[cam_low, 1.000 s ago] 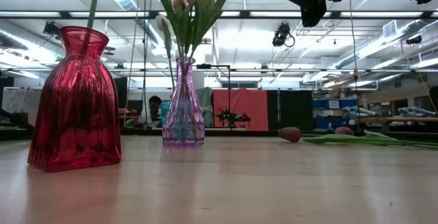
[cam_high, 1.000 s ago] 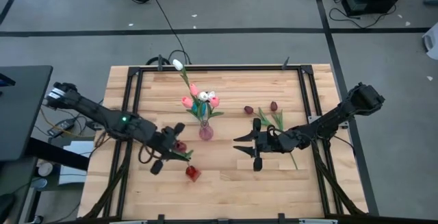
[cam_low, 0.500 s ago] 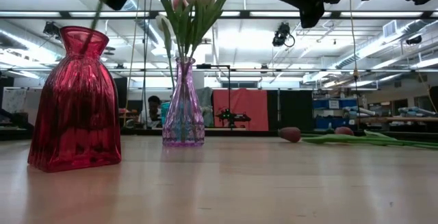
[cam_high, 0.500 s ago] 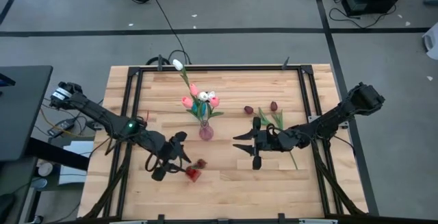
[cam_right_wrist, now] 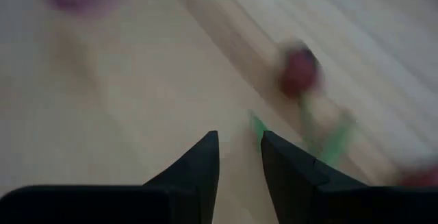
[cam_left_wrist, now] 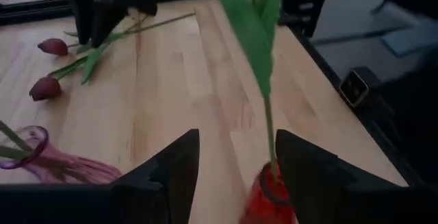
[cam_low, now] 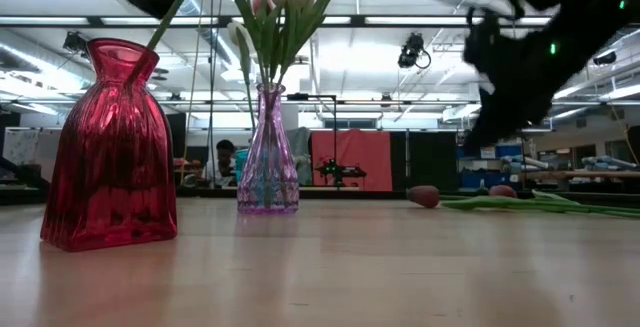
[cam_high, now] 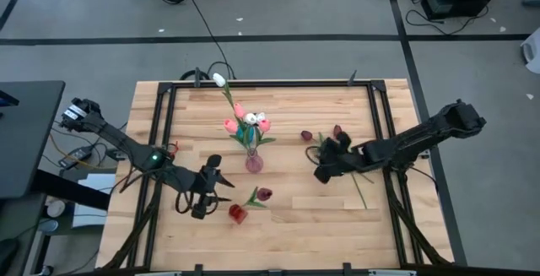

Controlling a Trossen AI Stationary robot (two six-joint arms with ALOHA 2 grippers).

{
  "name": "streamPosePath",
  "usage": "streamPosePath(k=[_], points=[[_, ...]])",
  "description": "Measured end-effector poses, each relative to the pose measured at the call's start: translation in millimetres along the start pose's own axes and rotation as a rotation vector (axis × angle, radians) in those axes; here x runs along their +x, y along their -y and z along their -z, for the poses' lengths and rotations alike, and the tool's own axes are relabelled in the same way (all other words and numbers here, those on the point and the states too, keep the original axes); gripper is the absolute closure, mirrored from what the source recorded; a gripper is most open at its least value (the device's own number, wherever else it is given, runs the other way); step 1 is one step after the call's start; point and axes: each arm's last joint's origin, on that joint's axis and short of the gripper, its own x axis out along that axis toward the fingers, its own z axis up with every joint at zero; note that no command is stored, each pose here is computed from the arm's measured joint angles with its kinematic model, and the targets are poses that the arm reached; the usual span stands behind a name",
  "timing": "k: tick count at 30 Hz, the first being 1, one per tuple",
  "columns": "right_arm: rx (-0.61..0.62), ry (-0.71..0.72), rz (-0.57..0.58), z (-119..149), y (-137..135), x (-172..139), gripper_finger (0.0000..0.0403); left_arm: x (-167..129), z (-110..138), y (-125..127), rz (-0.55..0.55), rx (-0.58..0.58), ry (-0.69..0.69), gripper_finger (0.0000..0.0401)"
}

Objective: Sort flowers into vase by color
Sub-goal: Put the left red tulip into the red vase

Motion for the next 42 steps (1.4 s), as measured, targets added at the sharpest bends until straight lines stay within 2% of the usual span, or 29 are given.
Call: streamPosePath(k=[3,7,16,22,28,34,37,39,42], points=[[0.024,-0.093,0.071,5.5,8.6,10.3,0.0282,4.5,11.2,-0.3,0.004,-0.032,0.053,0.0204],[0.05,-0.207,0.054,6.1,16.1,22.3,0.0289,6.1,22.8,-1.3,0.006,-0.067,0.06,0.0204],[0.067,-0.314,0.141,8.2,33.2,34.4,0.0317,5.6,23.3,-1.6,0.008,-0.077,0.077,0.0204],[0.077,-0.421,0.137,12.5,38.8,39.6,0.0319,5.6,22.5,-1.5,0.01,-0.085,0.085,0.0204],[0.067,-0.454,0.127,14.0,38.8,42.8,0.033,5.5,22.1,-1.3,0.011,-0.089,0.089,0.0204],[0.06,-0.433,0.114,10.1,38.3,37.0,0.0377,5.5,22.1,-1.2,0.014,-0.104,0.089,0.0204],[0.051,-0.372,0.082,0.4,35.0,29.3,0.0395,5.6,22.1,-1.2,0.015,-0.105,0.089,0.0204],[0.049,-0.352,0.068,-3.5,34.7,24.5,0.0389,5.6,22.1,-1.1,0.016,-0.105,0.089,0.0204],[0.053,-0.352,0.06,-4.9,36.5,19.3,0.0354,5.6,22.1,-1.1,0.017,-0.107,0.088,0.0204]])
